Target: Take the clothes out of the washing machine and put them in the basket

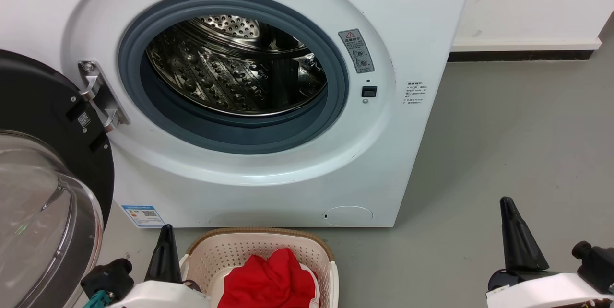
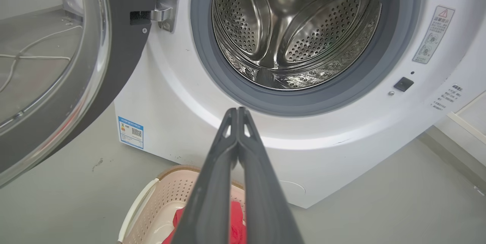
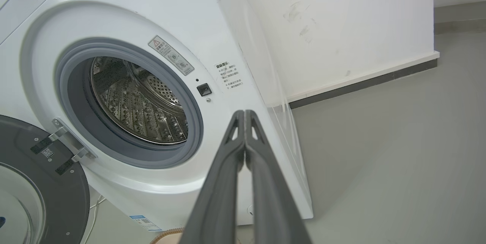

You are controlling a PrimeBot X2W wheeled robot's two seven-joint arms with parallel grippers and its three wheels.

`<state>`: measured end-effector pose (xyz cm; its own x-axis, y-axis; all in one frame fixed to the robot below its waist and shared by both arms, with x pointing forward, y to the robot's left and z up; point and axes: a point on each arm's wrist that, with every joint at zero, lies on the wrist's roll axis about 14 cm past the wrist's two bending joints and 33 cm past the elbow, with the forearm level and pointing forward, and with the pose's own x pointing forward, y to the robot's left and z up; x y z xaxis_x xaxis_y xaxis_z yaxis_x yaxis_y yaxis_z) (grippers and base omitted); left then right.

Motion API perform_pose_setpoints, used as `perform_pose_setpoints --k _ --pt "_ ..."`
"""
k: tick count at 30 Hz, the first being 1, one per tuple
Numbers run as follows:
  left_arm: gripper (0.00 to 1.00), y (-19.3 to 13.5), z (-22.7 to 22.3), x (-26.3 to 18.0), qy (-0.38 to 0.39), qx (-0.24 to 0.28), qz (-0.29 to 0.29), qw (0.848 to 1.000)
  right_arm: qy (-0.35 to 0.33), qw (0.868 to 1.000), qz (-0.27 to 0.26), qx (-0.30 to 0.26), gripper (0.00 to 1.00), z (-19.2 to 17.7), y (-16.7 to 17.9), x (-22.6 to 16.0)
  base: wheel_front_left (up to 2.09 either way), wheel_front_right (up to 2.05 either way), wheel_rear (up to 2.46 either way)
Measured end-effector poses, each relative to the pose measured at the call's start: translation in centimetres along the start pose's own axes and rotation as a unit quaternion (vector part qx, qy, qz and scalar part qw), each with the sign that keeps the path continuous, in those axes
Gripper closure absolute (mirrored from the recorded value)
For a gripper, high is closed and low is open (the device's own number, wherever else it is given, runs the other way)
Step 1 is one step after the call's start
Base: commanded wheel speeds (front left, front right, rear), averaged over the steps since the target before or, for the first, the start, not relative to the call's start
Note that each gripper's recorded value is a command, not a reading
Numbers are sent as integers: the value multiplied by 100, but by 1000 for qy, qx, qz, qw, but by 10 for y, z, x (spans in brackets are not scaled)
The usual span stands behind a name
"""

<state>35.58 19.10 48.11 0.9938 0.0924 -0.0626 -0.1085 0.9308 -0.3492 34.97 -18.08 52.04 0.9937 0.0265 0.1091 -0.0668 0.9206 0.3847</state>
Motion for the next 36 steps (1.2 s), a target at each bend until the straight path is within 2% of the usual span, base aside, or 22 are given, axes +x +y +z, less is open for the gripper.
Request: perform_pose_setpoints --k 17,36 --pt "100 4 -3 7 24 -140 7 990 9 991 -25 134 100 -3 -10 8 0 0 0" --pt "100 4 -1 15 37 -275 4 961 19 963 -46 263 100 -8 -19 16 0 0 0"
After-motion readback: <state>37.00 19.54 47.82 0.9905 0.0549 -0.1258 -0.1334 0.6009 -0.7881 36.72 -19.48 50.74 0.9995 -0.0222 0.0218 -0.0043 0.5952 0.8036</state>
